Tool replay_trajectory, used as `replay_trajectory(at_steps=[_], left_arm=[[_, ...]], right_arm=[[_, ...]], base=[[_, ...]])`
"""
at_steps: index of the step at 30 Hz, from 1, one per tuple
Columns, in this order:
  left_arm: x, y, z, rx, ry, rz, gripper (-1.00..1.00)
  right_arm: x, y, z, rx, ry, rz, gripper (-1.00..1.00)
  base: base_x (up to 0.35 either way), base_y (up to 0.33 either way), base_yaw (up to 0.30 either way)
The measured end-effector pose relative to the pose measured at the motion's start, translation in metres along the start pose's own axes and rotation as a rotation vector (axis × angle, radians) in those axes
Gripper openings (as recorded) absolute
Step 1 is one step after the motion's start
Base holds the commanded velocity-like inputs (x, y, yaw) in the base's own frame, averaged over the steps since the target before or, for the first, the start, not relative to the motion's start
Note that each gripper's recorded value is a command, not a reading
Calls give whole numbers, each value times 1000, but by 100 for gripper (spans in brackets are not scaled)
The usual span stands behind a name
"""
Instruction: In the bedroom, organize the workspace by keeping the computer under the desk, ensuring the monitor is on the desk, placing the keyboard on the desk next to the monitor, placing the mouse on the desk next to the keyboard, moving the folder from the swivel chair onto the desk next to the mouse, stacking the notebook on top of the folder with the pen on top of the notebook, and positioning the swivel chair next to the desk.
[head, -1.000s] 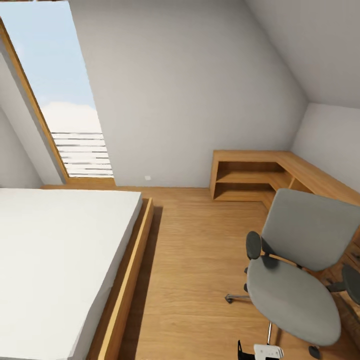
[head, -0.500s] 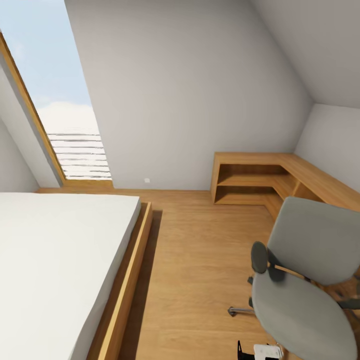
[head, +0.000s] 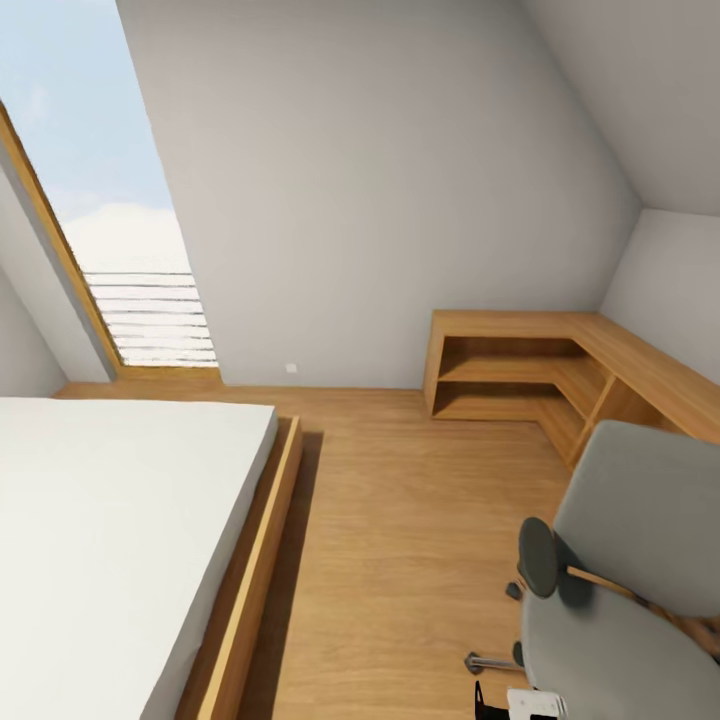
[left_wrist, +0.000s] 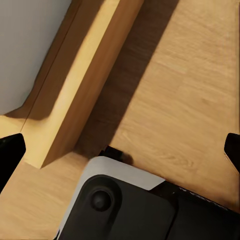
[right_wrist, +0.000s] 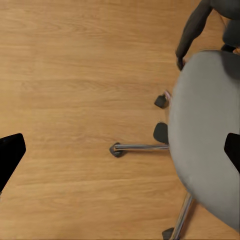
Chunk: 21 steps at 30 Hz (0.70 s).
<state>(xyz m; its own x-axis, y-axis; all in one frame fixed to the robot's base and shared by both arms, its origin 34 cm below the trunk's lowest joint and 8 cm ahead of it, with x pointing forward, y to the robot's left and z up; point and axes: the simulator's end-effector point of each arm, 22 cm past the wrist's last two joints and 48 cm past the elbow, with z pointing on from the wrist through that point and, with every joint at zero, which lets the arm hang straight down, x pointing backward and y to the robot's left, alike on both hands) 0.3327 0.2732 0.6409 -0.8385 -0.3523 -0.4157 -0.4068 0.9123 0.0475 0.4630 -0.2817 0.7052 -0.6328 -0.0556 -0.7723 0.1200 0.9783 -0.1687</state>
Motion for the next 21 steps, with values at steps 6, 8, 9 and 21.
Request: replay_trajectory(at_steps=[6, 8, 9, 21], left_arm=[[0, 0, 0, 0, 0, 0, 100], [0, 0, 0, 0, 0, 0, 100], [0, 0, 0, 0, 0, 0, 100], [1, 0, 0, -1, 2, 0, 100]], right_arm=[[0, 0, 0, 0, 0, 0, 100], [0, 0, 0, 0, 0, 0, 100], [0, 0, 0, 0, 0, 0, 100], [0, 0, 0, 0, 0, 0, 100]], base=[[315, 0, 0], [303, 0, 0], [301, 0, 0], [314, 0, 0]])
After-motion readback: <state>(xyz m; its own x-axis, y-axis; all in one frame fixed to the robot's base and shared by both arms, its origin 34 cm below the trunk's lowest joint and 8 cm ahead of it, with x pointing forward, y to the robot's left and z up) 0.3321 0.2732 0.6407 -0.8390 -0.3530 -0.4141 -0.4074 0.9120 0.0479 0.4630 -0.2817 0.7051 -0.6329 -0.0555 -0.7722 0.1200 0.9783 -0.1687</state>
